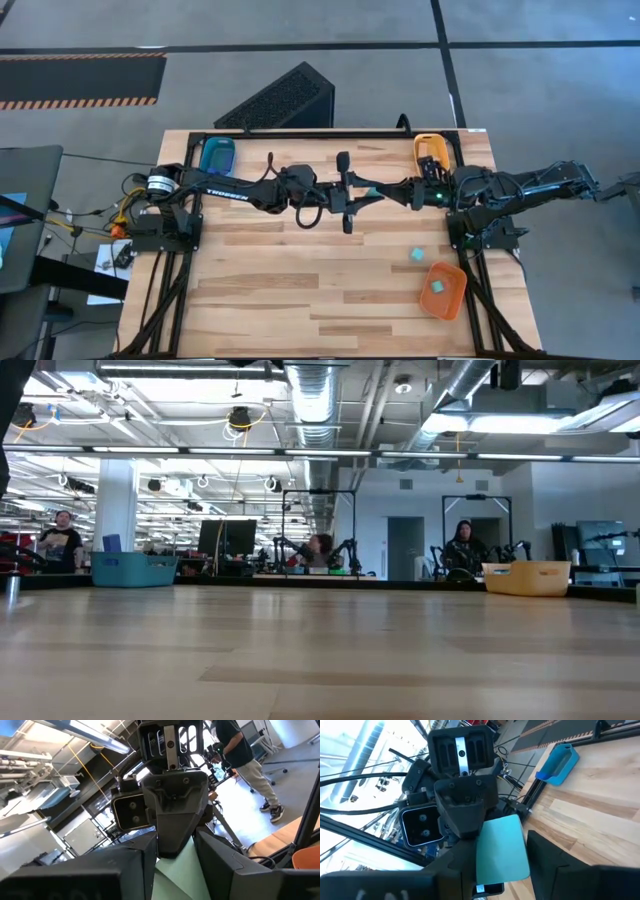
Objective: Sort & place blocks by color
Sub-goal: Put the top light blue block into the orange bin
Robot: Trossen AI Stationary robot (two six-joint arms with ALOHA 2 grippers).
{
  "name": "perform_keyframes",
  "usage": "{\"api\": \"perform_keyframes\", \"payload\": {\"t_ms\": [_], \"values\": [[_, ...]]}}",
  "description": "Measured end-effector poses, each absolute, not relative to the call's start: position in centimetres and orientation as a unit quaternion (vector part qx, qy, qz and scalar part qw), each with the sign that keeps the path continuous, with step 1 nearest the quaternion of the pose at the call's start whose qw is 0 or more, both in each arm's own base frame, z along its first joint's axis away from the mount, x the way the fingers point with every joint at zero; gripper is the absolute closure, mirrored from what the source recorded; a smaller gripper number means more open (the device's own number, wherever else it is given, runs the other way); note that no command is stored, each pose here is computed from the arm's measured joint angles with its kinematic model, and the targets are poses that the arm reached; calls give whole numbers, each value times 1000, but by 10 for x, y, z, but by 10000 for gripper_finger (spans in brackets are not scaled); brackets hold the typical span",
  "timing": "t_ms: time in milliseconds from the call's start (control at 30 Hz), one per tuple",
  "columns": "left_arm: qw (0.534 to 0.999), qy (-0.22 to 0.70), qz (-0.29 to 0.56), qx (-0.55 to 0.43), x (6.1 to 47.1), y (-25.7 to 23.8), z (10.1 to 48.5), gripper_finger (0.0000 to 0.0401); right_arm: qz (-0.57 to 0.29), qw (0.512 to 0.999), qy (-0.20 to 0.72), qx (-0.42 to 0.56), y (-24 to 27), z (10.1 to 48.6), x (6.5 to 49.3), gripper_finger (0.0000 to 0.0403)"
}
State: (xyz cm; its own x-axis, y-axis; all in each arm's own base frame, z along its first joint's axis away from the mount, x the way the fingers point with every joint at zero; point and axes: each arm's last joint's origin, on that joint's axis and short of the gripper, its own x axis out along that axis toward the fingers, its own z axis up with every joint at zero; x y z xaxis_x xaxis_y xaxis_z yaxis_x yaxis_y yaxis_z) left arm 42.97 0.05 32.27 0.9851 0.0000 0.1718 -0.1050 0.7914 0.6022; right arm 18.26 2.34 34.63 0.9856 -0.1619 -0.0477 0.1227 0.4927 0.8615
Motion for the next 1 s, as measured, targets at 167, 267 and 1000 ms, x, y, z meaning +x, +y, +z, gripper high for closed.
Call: {"api": "perform_keyframes", "payload": {"t_ms": [167, 267, 1000], "values": [[945, -79, 38, 315, 430, 1, 323, 304, -82, 862, -23, 500, 23, 347, 182, 248], [945, -78, 42, 314, 430, 1, 323, 297, -81, 861, -24, 501, 23, 347, 183, 234], [950, -51, 93, 294, 430, 5, 319, 300, -189, 906, -79, 370, 17, 357, 161, 204]]}}
